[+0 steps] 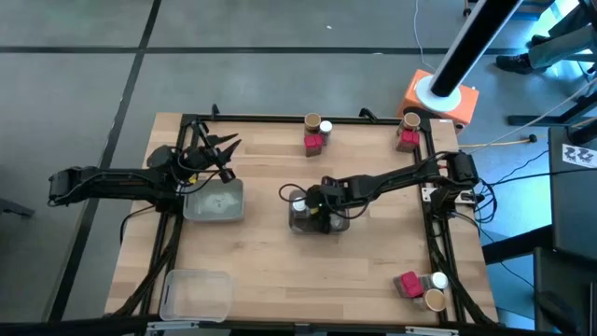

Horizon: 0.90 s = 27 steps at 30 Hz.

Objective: Sort spices by type
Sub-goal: Put the top right white seasoning bottle into the black bin

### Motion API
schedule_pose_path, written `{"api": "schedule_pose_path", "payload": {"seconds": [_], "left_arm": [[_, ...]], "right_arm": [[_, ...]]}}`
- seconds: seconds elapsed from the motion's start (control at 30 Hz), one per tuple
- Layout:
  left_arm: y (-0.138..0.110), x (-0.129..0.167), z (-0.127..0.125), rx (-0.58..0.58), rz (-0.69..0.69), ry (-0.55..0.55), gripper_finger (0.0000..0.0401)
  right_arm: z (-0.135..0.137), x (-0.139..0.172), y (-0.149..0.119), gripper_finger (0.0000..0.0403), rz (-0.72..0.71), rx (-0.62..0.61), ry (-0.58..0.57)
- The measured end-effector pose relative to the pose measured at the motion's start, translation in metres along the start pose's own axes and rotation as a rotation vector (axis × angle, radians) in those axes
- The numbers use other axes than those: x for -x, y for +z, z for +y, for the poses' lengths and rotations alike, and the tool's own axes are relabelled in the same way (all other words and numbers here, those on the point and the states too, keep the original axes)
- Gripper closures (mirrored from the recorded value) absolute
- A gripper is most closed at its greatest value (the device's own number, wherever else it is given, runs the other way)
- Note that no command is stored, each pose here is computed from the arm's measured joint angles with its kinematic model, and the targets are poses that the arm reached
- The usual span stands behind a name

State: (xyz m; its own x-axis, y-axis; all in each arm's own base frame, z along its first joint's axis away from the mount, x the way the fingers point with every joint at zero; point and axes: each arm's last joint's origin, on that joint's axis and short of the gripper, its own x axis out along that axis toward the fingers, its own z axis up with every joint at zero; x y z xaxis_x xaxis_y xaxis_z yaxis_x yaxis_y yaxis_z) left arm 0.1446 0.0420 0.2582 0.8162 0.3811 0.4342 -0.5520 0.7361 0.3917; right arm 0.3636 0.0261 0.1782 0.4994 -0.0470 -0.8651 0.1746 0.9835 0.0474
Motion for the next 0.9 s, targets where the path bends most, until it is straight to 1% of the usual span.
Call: {"api": "schedule_pose_path", "payload": {"seconds": [0.17, 0.37, 0.47, 0.6, 0.9], "left_arm": [[0.0, 0.0, 0.0, 0.0, 0.0, 0.0, 0.0333], [0.0, 0.0, 0.0, 0.0, 0.0, 0.0, 0.0333], [0.0, 0.0, 0.0, 0.0, 0.001, -0.001, 0.0333], [0.0, 0.0, 0.0, -0.001, 0.002, -0.001, 0.0333], [0.0, 0.0, 0.0, 0.0, 0.0, -0.007, 0.0333]], "right_arm": [[0.0, 0.0, 0.001, 0.015, -0.015, -0.007, -0.02], [-0.001, 0.011, 0.003, 0.014, -0.03, 0.005, -0.029], [-0.002, 0.02, 0.002, 0.0138, -0.025, 0.007, -0.028], [-0.002, 0.031, 0.0, 0.0139, 0.0, 0.009, 0.002], [-0.005, 0.071, 0.001, 0.0139, -0.051, 0.005, 0.031]]}}
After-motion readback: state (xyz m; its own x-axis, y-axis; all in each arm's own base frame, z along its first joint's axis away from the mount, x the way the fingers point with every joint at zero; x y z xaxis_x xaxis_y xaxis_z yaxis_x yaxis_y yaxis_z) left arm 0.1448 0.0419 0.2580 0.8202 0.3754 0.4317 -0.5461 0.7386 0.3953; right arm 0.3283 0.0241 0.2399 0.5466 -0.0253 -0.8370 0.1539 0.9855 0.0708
